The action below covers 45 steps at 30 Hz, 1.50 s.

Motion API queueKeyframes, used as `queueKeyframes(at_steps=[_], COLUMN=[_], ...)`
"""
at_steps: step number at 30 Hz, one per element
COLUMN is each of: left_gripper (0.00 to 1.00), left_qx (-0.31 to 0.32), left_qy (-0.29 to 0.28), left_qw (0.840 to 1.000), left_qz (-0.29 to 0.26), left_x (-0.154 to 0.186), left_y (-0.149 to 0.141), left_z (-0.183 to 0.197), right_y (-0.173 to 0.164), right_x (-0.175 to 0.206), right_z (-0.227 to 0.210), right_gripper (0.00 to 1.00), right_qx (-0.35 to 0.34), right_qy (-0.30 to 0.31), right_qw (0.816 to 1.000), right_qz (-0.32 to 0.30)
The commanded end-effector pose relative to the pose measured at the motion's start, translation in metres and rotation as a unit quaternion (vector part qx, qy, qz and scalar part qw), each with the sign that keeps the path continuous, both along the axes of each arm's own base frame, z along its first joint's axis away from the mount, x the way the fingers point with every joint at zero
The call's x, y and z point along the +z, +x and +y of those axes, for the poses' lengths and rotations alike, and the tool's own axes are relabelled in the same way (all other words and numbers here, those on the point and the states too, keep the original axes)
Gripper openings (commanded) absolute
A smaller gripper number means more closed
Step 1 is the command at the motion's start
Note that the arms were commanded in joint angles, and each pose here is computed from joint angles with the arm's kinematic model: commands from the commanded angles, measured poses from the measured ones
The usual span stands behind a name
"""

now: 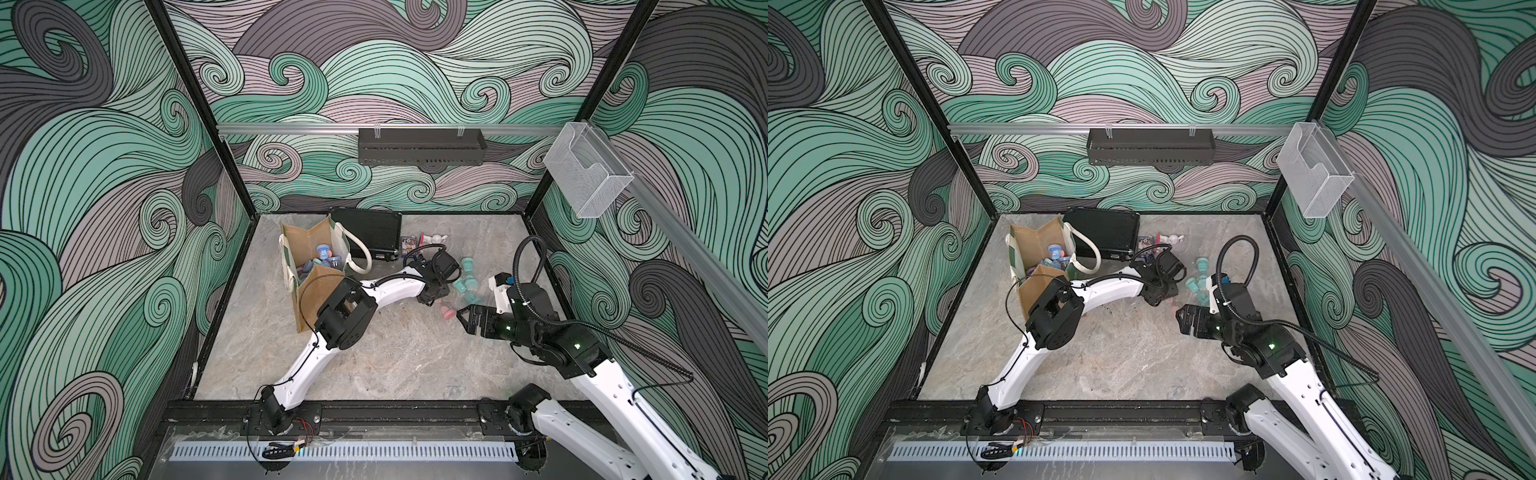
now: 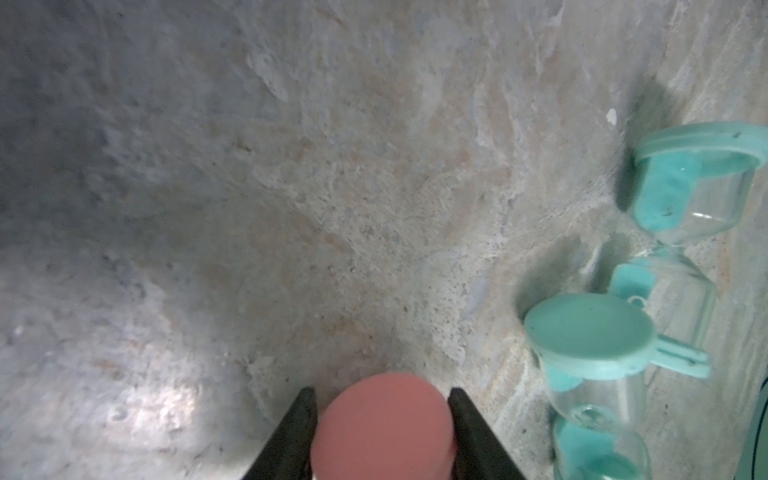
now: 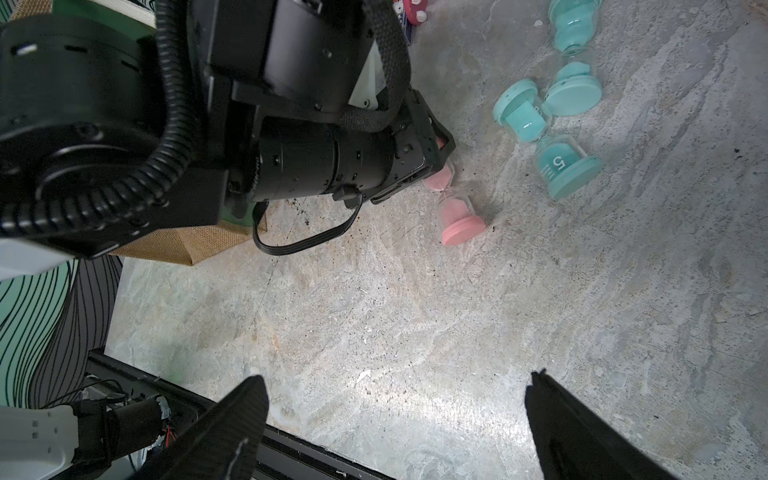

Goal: Put the hourglass into the canvas bag
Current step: Pick up the hourglass from the center of the board, then place the hourglass in the canvas bag.

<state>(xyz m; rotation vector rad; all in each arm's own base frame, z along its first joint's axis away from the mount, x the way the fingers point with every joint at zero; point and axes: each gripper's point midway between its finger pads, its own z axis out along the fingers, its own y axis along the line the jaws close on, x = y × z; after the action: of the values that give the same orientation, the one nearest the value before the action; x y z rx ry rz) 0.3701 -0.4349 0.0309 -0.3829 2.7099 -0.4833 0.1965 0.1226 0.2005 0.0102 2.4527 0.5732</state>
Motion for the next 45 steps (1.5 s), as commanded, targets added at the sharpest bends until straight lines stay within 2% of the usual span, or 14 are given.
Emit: queueKeyframes(at_steps=[1,9,15,20,23,27,33,39,45], left_gripper=[0.42,0.34,0.31,0.30,0.29,0.27,0.24,0.23,0.24], left_qx=[-0.002,-0.006,0.010,0.007,0.011,-0.005,-0.005,0.008,0.027], left_qy=[0.019,0.006,0.035,0.062,0.097,0.127,0.169,0.208,0.247], left_qw=[1.000,0.997,0.988,0.969,0.954,0.935,0.916,0.900,0.893], left_qz=[-0.013,-0.073,-0.153,-0.240,-0.285,-0.331,-0.363,-0.382,-0.375], left_x=[0.006,0.059,0.117,0.171,0.207,0.253,0.302,0.329,0.338], left_y=[-0.001,0.011,0.018,0.019,0.016,0.011,0.002,-0.001,-0.001], left_z=[0.002,0.014,0.052,0.086,0.115,0.148,0.206,0.265,0.315], right_y=[0.006,0.009,0.012,0.017,0.017,0.018,0.020,0.019,0.024], right_x=[0.013,0.022,0.034,0.048,0.056,0.063,0.071,0.080,0.086], right_z=[0.000,0.012,0.026,0.045,0.059,0.081,0.115,0.151,0.177], right_gripper=[1.00,1.00,1.00,1.00,1.00,1.00,1.00,0.99,0.99], right_qx=[-0.008,0.019,0.045,0.080,0.108,0.139,0.181,0.222,0.243], right_qy=[0.007,0.023,0.048,0.068,0.076,0.087,0.111,0.147,0.165], right_qw=[1.000,0.999,0.997,0.994,0.990,0.984,0.974,0.960,0.951], right_qz=[-0.018,-0.023,-0.033,-0.041,-0.051,-0.064,-0.077,-0.090,-0.101])
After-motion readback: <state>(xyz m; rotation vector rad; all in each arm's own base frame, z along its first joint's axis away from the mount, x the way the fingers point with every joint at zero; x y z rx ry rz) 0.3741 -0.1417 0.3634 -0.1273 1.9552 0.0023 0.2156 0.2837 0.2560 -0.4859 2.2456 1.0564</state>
